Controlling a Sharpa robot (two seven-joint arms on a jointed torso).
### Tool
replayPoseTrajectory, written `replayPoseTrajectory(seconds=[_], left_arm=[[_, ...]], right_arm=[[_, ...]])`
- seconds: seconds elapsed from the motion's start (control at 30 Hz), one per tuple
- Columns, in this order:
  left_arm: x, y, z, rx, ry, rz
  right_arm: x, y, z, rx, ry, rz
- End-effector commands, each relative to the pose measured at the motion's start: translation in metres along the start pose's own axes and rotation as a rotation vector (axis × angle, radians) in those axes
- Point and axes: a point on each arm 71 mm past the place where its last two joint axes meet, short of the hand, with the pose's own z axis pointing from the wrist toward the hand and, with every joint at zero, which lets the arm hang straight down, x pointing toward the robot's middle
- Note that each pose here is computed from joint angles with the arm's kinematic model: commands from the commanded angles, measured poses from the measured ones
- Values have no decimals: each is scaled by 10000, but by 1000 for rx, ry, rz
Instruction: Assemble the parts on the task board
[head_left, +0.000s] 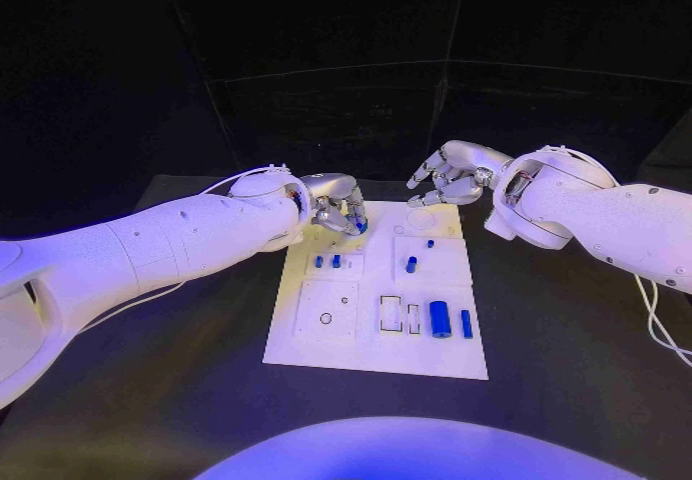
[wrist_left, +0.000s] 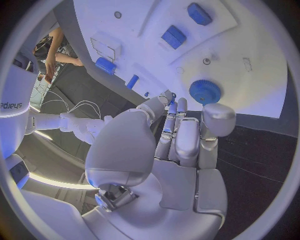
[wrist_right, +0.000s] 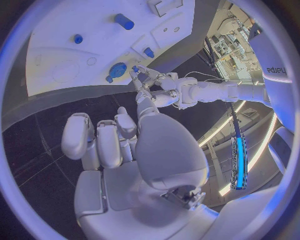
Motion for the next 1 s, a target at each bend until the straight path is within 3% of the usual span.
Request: replayPoseTrajectory(seconds=[0.03, 0.33, 0.5, 0.73, 1.0], left_arm=[[-34, 49, -47, -8, 11, -19], [-56, 269, -178, -63, 50, -28], [-35, 346, -215, -81, 72, -32], [-11, 420, -239, -100, 92, -36], [26, 442, -223, -108, 95, -39]], right_arm=[[-19, 4, -3, -7, -8, -3], [-24, -6, -11, -5, -9, -4], [-26, -9, -13, -5, -10, -4], [-25, -9, -14, -5, -10, -4], [-22, -4, -8, -7, -9, -4]])
